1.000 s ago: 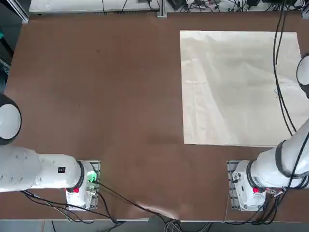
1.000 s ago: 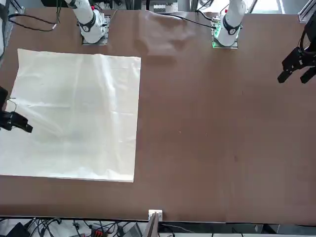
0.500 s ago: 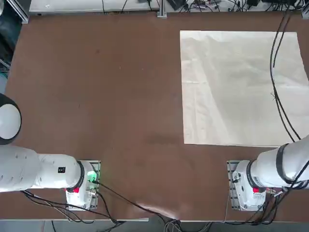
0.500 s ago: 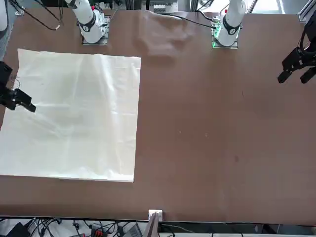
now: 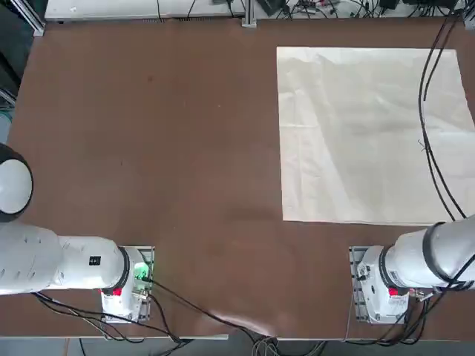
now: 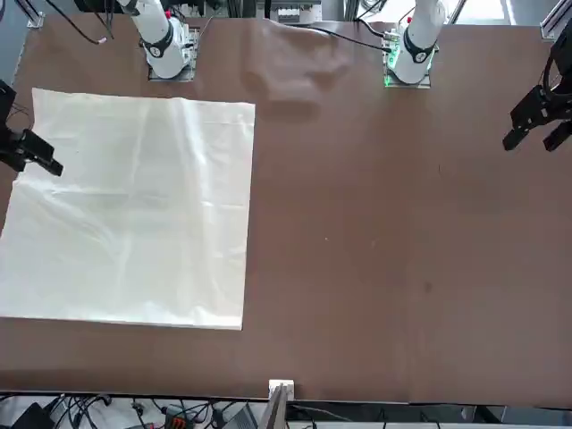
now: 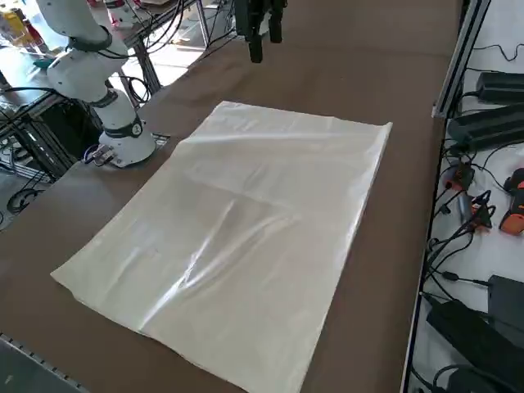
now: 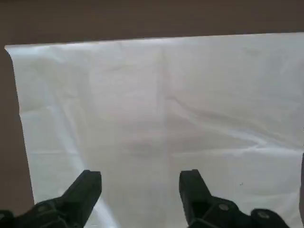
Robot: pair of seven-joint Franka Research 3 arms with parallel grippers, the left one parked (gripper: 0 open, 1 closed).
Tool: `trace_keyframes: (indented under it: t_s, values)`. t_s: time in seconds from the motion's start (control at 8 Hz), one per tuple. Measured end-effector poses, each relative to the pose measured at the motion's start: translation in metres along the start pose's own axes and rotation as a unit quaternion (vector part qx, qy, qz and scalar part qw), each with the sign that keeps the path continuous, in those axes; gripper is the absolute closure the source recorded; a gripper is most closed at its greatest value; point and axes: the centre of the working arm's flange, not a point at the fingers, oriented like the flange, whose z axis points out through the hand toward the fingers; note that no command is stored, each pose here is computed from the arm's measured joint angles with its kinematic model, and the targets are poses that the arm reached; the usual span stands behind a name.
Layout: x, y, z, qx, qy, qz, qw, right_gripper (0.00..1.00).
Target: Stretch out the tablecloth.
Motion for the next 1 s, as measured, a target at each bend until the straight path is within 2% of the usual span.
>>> trace_keyframes:
  t_s: [1.0]
  values:
    - [0.0001, -0.0003, 0.0001, 0.0, 0.0, 0.0, 1.0, 0.0]
